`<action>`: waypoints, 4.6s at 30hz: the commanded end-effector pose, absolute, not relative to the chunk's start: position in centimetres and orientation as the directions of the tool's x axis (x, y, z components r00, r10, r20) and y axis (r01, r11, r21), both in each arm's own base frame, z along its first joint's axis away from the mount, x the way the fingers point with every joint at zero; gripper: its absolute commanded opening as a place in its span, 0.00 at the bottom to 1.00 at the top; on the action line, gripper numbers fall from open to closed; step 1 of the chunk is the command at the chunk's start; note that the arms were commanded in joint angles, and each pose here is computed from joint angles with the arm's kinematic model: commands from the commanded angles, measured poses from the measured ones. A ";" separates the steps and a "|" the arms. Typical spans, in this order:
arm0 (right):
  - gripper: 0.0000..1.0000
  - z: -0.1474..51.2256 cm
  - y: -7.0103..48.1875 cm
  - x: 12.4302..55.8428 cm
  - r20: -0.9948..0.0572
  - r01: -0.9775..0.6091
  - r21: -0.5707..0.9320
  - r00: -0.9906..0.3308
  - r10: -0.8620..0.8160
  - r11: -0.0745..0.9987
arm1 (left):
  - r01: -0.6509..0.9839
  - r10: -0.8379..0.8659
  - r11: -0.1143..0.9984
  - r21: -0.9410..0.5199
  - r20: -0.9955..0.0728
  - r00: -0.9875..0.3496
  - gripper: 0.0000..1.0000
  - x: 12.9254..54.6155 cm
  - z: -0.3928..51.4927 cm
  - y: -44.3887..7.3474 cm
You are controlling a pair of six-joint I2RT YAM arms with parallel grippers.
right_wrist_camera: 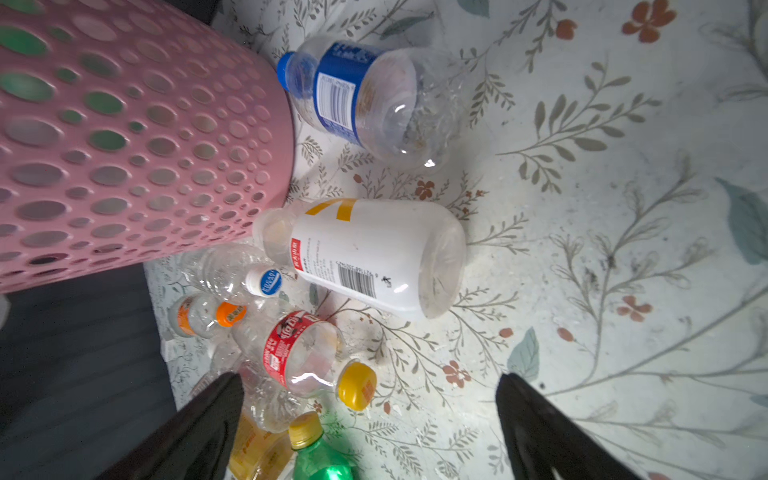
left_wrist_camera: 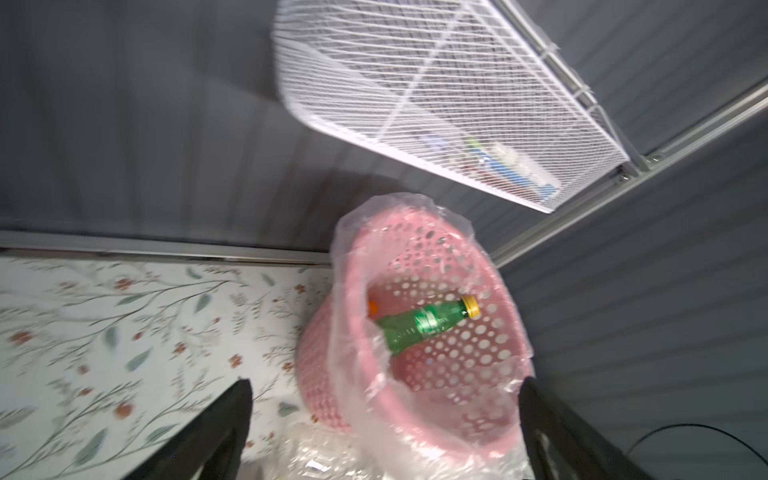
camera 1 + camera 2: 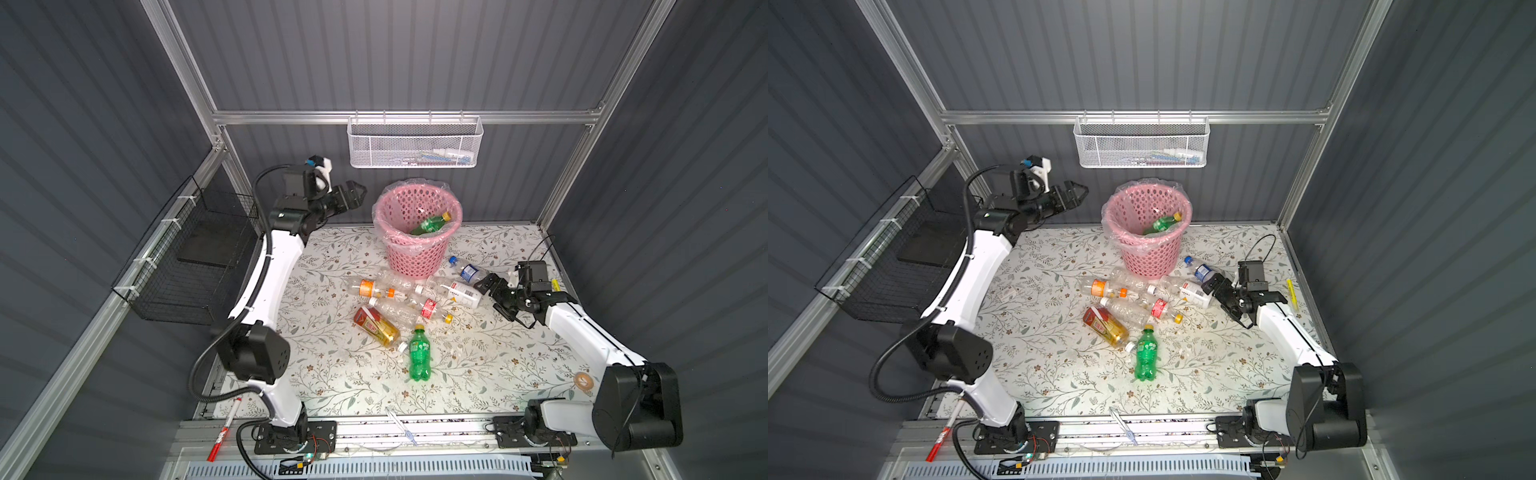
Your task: Throw the plastic bottles in the bin
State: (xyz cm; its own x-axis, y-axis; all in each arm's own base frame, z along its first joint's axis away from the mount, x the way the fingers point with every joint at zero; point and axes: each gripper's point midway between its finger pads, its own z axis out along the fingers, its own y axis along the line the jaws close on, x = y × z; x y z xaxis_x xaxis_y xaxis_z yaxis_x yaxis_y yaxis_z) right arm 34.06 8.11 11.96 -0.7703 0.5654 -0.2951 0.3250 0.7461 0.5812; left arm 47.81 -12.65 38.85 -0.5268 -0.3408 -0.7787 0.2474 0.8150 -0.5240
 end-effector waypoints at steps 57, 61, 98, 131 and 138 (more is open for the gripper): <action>0.75 3.7 14.7 39.2 -0.291 -0.611 -0.100 -0.737 -0.610 0.786 | -0.036 -0.362 0.867 -0.497 -0.578 -0.731 0.99 37.5 15.9 -5.5; 0.64 4.4 15.1 38.7 -0.314 -0.598 -0.065 -0.747 -0.586 0.799 | -0.034 -0.363 0.865 -0.500 -0.578 -0.731 0.99 37.5 16.0 -5.6; 0.56 15.2 3.8 29.6 -0.373 0.349 0.691 -0.579 0.726 0.633 | -0.095 -0.454 0.729 -0.678 -0.375 -0.808 0.94 33.9 12.8 -9.3; 0.99 29.4 4.2 38.6 -0.504 0.147 0.750 -0.505 0.701 0.645 | -0.176 -0.473 0.837 -0.517 -0.525 -0.707 1.00 35.9 16.1 -6.4; 0.99 23.3 4.6 36.7 -0.435 0.212 0.748 -0.558 0.707 0.628 | -0.150 -0.362 0.917 -0.370 -0.612 -0.703 1.00 40.2 17.5 -4.7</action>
